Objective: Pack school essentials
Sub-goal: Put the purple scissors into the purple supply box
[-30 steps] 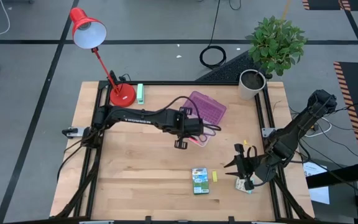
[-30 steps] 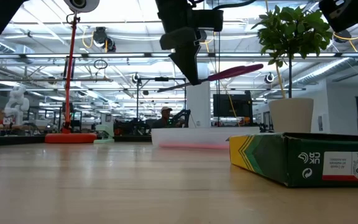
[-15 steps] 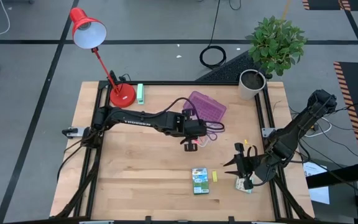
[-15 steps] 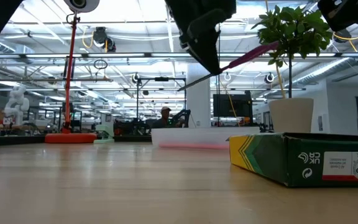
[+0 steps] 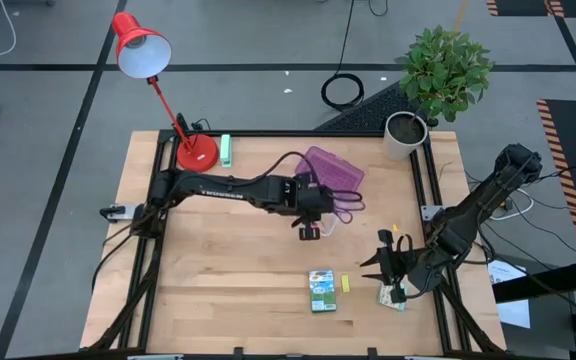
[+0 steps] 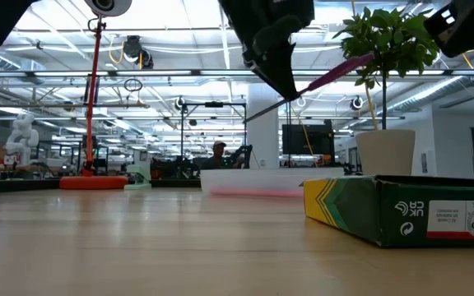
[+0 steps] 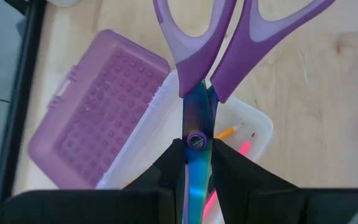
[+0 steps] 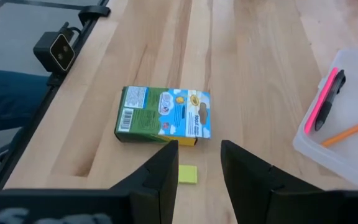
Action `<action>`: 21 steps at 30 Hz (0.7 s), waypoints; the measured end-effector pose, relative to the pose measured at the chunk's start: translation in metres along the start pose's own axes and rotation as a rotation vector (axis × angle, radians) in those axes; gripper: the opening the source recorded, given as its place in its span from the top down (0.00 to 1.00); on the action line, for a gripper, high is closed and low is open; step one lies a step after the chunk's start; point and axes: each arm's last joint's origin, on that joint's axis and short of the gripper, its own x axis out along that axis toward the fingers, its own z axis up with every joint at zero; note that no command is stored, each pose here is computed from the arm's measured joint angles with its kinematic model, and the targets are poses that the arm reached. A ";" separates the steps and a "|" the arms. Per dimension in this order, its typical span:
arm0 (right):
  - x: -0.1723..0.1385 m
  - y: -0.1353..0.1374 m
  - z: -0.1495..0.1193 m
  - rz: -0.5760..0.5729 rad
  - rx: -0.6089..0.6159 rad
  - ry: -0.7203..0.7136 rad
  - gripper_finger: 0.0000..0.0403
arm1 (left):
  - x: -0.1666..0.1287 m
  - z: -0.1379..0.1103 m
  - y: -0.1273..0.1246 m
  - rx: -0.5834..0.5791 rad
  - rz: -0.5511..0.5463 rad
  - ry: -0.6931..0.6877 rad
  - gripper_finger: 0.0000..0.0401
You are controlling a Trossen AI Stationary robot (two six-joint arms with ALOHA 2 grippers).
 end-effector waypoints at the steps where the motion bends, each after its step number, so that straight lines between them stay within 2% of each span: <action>1: 0.000 0.000 0.000 0.000 0.001 0.000 0.71 | 0.003 -0.001 0.003 -0.007 -0.010 -0.001 0.83; 10: 0.000 0.000 0.001 0.005 0.007 -0.010 0.71 | 0.044 -0.038 0.021 0.009 -0.017 0.089 0.83; 21: 0.000 0.000 0.001 0.003 -0.007 -0.011 0.71 | 0.060 -0.057 0.034 -0.030 -0.044 0.129 0.83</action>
